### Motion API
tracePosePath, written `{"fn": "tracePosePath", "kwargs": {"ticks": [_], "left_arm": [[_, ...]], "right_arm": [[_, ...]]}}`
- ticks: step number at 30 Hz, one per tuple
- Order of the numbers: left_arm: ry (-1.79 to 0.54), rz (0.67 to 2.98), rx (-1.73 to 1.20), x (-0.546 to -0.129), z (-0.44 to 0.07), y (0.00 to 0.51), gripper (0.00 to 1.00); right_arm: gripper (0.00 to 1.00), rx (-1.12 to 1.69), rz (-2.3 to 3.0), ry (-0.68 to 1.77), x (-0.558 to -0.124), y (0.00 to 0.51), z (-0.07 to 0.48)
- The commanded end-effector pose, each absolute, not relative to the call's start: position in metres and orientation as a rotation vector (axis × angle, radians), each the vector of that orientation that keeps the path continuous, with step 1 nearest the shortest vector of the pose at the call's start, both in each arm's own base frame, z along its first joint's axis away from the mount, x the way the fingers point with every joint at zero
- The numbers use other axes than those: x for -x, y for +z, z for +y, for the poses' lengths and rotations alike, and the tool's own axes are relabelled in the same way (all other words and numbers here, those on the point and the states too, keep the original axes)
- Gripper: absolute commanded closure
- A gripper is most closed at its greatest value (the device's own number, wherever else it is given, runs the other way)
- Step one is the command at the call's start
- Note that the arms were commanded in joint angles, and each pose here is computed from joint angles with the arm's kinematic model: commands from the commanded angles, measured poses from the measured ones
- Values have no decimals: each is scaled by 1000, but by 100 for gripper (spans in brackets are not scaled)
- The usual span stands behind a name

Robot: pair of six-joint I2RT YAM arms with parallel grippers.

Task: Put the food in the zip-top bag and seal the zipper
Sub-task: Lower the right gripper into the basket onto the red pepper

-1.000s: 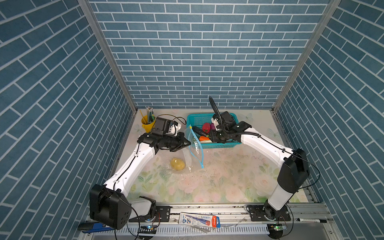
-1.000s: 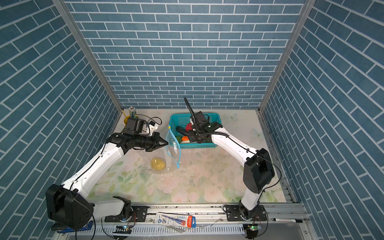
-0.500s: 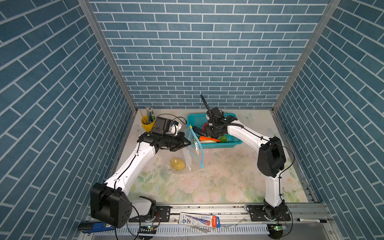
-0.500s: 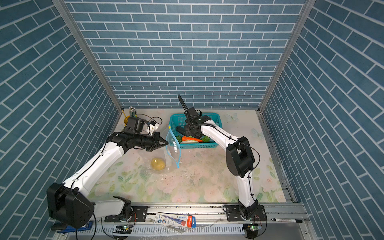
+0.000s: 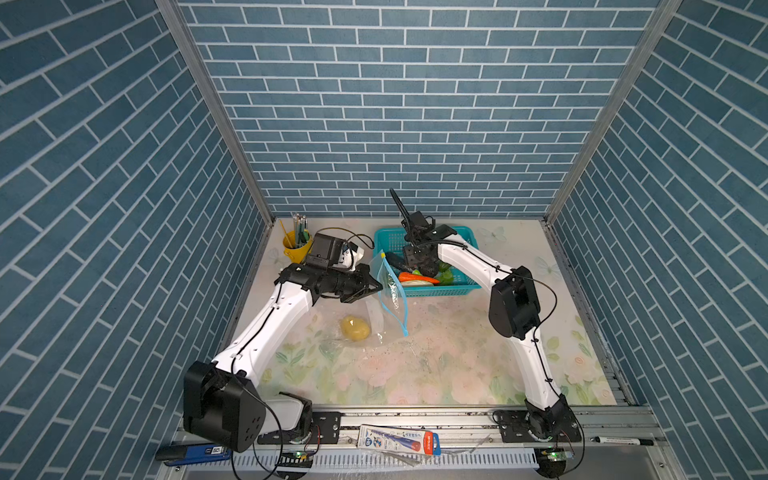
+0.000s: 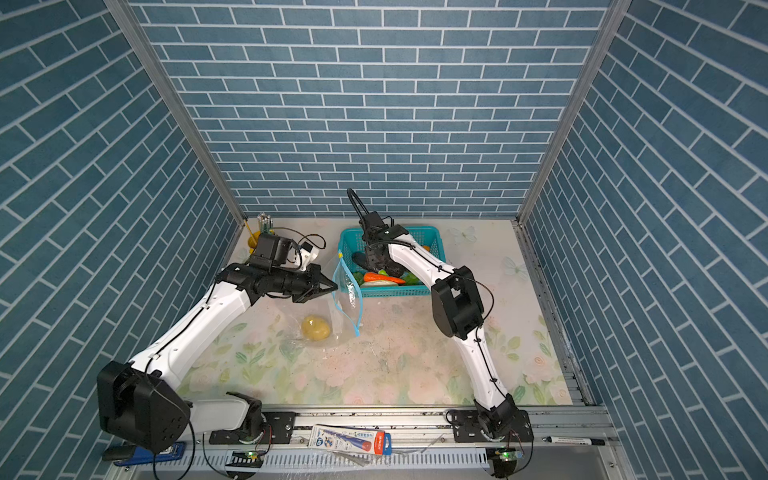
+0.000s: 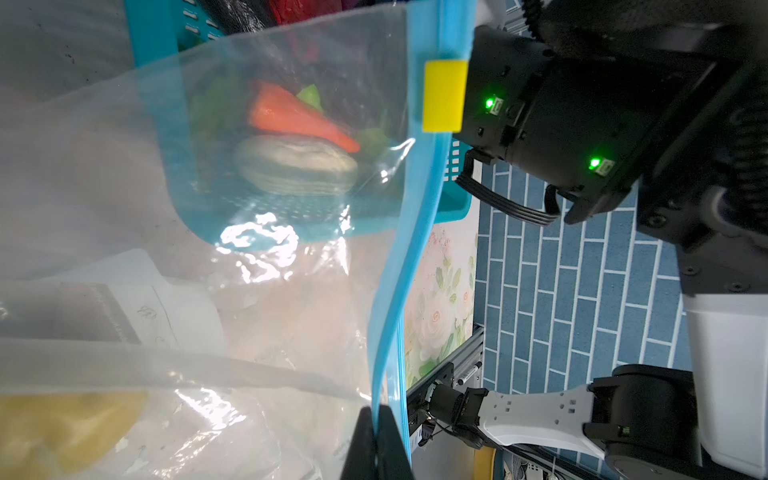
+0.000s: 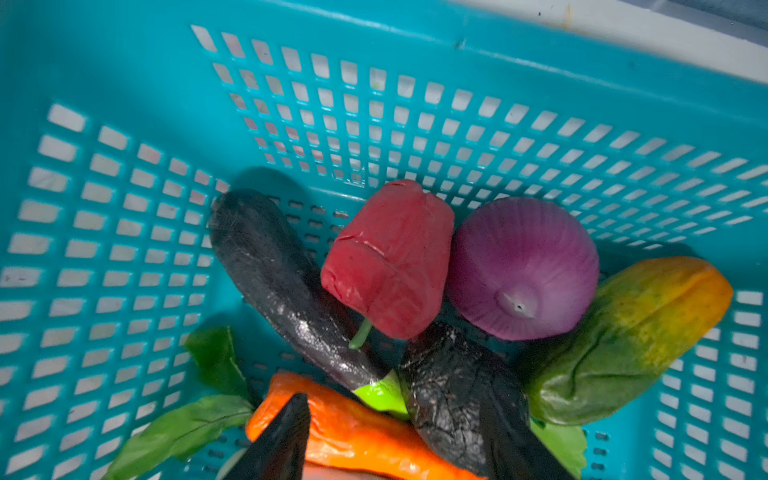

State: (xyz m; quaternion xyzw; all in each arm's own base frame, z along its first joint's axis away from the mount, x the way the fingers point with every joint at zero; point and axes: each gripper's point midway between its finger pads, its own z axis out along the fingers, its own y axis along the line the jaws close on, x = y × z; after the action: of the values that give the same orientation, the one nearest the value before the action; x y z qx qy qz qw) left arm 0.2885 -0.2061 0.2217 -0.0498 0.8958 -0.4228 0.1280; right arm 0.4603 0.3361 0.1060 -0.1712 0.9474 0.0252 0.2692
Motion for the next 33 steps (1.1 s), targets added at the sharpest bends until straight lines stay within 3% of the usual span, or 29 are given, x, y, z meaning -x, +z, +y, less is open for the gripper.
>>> {"fn": "tracePosePath", "kwargs": {"ticks": [1,16,33], "left_arm": [[-1230,2604,134,-290,-206,223,100],[-1226,2600,128,-290,-206,222,100],[-1228,2602,136,-292,-206,219,100]], "right_arm": [[33,452,2546,23,-470,109,334],[27,413,2545,53,-493,88,345],[26,357,2557,116,-510,69,348]]}}
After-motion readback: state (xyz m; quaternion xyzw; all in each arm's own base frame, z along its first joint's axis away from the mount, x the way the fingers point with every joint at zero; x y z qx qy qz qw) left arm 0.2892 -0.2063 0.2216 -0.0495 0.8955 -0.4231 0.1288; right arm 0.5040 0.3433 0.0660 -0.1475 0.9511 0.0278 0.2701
